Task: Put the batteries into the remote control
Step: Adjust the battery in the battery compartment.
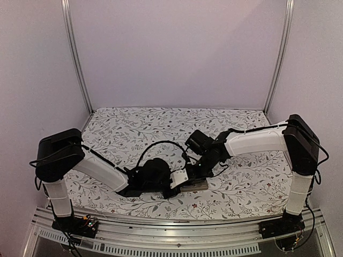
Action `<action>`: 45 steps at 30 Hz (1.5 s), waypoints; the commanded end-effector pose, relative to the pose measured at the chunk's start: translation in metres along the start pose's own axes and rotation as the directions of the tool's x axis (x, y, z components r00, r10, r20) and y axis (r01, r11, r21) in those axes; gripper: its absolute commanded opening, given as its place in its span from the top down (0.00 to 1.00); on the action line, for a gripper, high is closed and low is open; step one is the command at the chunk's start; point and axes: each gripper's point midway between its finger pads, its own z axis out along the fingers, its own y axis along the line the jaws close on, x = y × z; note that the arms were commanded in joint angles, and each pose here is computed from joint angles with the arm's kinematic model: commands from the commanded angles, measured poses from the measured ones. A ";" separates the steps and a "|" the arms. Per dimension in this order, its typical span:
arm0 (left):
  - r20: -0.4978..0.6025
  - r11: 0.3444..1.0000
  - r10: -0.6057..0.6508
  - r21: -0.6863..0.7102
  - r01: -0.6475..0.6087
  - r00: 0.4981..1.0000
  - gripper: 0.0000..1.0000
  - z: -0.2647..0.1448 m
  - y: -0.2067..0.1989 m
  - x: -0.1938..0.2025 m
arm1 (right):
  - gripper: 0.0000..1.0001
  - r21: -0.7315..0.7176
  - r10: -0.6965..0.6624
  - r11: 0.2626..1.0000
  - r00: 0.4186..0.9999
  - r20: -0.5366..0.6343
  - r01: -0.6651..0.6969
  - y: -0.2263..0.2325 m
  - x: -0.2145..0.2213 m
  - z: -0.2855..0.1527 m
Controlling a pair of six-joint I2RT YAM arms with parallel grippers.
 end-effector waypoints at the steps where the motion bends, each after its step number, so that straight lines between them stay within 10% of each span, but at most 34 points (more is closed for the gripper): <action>1: -0.163 0.991 0.110 0.092 -0.096 0.980 0.94 0.000 -0.029 0.041 | 1.00 -0.003 0.041 0.999 0.999 -0.014 -0.041 -0.009 0.001 0.008; 23: -0.205 0.992 0.070 0.121 -0.046 0.976 0.95 -0.004 -0.044 0.058 | 1.00 -0.078 0.058 0.996 0.995 0.083 -0.051 -0.001 -0.022 -0.019; 35: 0.023 0.988 -0.110 0.110 0.107 0.994 0.94 -0.028 -0.010 -0.008 | 1.00 -0.123 -0.021 0.992 0.991 0.135 0.037 0.014 -0.032 -0.039; 42: 0.091 0.981 -0.173 0.104 0.163 0.981 0.90 -0.056 0.004 -0.016 | 0.57 -0.140 -0.359 0.907 0.903 0.235 0.397 0.015 -0.050 -0.077; 45: 0.080 0.981 -0.189 0.048 0.186 0.979 0.72 -0.064 0.012 -0.006 | 0.49 -0.068 -0.593 0.773 0.756 0.277 0.631 0.013 -0.059 -0.086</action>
